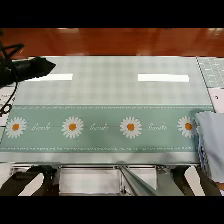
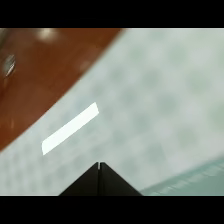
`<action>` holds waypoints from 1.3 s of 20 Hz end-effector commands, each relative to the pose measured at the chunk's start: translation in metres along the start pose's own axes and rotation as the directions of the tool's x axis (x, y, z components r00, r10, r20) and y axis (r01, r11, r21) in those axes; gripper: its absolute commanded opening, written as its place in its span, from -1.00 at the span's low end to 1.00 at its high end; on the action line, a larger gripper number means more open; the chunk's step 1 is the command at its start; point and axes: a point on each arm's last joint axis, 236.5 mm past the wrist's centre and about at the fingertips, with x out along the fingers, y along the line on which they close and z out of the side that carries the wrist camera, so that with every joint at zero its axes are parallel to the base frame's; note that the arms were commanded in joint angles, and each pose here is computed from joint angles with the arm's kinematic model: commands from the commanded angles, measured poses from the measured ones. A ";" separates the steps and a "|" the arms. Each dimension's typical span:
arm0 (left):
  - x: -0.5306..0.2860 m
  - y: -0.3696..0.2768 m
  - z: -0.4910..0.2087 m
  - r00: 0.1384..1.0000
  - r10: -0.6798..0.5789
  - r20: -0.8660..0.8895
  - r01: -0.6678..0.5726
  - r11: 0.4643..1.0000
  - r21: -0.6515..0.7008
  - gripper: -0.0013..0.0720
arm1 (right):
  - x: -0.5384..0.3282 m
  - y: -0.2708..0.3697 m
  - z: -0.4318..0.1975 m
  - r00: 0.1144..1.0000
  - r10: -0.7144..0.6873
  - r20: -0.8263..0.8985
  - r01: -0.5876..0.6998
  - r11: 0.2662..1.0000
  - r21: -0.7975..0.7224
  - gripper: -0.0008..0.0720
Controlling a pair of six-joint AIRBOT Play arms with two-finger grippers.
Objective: Fold the shirts.
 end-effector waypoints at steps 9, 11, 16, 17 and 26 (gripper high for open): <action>0.063 0.018 -0.139 0.815 0.225 -0.534 -0.153 0.972 0.177 -0.91 | 0.175 -0.030 -0.227 0.627 -0.569 -0.532 0.159 0.762 -0.628 -0.92; 0.063 0.024 -0.153 0.778 0.233 -0.584 -0.172 0.972 0.158 -0.91 | 0.178 -0.039 -0.228 0.605 -0.591 -0.534 0.175 0.753 -0.635 -0.92; 0.064 0.025 -0.154 0.773 0.234 -0.589 -0.173 0.972 0.158 -0.91 | 0.176 -0.045 -0.223 0.598 -0.614 -0.515 0.188 0.732 -0.655 -0.92; 0.064 0.025 -0.155 0.773 0.234 -0.590 -0.174 0.972 0.158 -0.91 | 0.176 -0.045 -0.223 0.597 -0.615 -0.515 0.188 0.732 -0.655 -0.92; 0.064 0.026 -0.155 0.773 0.234 -0.590 -0.174 0.972 0.158 -0.91 | 0.176 -0.045 -0.223 0.597 -0.615 -0.515 0.188 0.732 -0.655 -0.92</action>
